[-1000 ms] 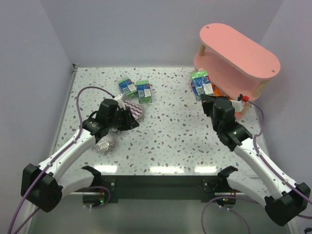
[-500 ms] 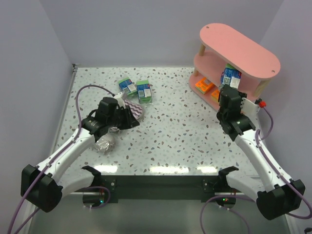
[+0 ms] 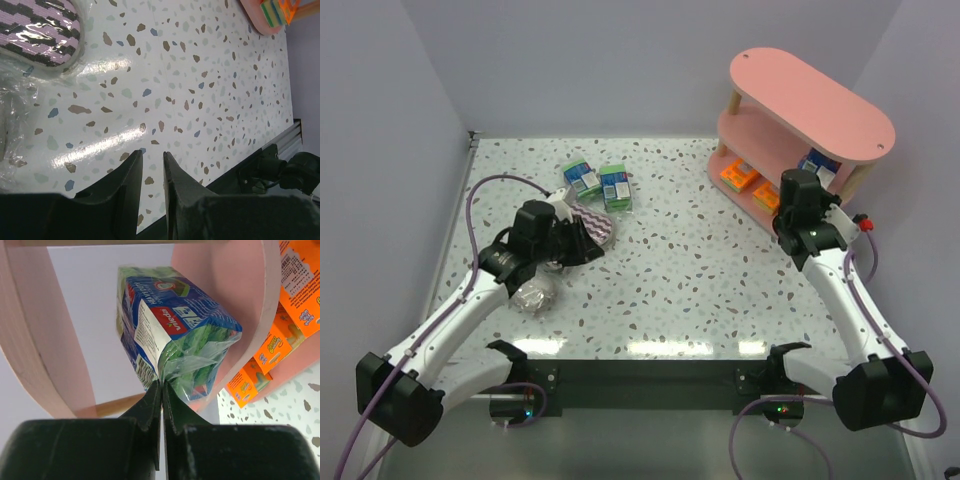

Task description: Place and organize the cleaning sponges onto the shelf

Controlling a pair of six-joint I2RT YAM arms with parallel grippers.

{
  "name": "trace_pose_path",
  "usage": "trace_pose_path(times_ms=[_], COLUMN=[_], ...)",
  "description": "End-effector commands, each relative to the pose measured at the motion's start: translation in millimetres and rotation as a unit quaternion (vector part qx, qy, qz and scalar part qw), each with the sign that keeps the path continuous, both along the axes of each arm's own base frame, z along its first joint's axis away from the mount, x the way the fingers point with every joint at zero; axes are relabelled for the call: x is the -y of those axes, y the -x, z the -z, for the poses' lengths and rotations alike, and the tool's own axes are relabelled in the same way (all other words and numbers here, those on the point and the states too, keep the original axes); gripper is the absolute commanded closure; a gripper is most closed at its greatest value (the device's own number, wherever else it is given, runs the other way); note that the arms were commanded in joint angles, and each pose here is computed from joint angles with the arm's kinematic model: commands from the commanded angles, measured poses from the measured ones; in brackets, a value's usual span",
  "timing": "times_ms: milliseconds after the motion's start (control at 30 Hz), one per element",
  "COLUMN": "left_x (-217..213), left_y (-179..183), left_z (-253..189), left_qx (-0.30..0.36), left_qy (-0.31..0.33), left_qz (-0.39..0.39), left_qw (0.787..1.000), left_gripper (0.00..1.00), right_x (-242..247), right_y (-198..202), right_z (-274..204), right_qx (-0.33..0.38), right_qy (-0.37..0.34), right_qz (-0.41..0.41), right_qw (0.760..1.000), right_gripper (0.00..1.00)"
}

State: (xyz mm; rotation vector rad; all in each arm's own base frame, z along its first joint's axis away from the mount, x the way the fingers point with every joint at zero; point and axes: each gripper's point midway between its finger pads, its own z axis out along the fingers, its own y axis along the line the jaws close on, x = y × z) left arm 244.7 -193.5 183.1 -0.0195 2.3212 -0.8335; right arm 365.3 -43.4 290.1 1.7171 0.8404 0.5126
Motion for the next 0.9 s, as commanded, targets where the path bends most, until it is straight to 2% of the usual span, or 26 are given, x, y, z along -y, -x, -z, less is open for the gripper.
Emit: trace_pose_path(times_ms=[0,367,433,500,567,600,633,667,700,767,867], left_x=[-1.9,-3.3,-3.5,-3.8,-4.5,-5.0,-5.2,-5.7,-6.0,-8.4,-12.2], left_y=[0.0,-1.5,-1.5,-2.3,-2.9,-3.1,-4.5,-5.0,-6.2,-10.2,-19.3], left_z=[-8.5,-5.9,-5.2,-3.1,-3.7,-3.0,-3.6,-3.5,-4.9,-6.6,-7.6], left_qx=[0.009,0.005,0.004,0.001,0.002,0.001,0.002,0.002,0.005,0.008,0.012], left_qy=[0.004,-0.004,-0.004,-0.005,-0.006,-0.006,-0.006,-0.006,-0.006,-0.010,-0.021], left_qz=[-0.002,-0.004,-0.006,-0.008,-0.012,-0.013,-0.017,-0.020,-0.022,-0.032,-0.051], left_qw=[1.000,1.000,1.000,1.000,1.000,1.000,1.000,1.000,1.000,0.999,0.998], left_gripper=[0.71,0.71,0.71,0.69,0.66,0.60,0.57,0.54,0.48,0.44,0.34], right_x=[17.3,31.1,30.6,28.6,26.9,23.5,20.7,19.0,14.5,7.7,-7.7], right_y=[1.5,-7.1,-9.7,-12.8,-15.7,-17.8,-20.6,-20.5,-18.2,-16.9,-7.8], right_z=[-15.7,-11.4,-13.5,-11.0,-20.0,-14.5,-24.6,-26.3,-29.2,-36.9,-45.4], right_qx=[0.035,0.021,0.019,0.016,0.039,0.030,0.051,0.049,0.050,0.062,0.068], right_qy=[-0.002,0.016,0.023,0.027,0.027,0.035,0.037,0.044,0.046,0.054,0.063], right_qz=[0.057,0.086,0.083,0.075,0.068,0.053,0.044,0.034,0.015,-0.010,-0.068], right_qw=[0.998,0.996,0.996,0.997,0.997,0.998,0.997,0.997,0.998,0.997,0.993], right_gripper=[1.00,1.00,0.97,0.85,0.67,0.62,0.56,0.45,0.41,0.33,0.27])
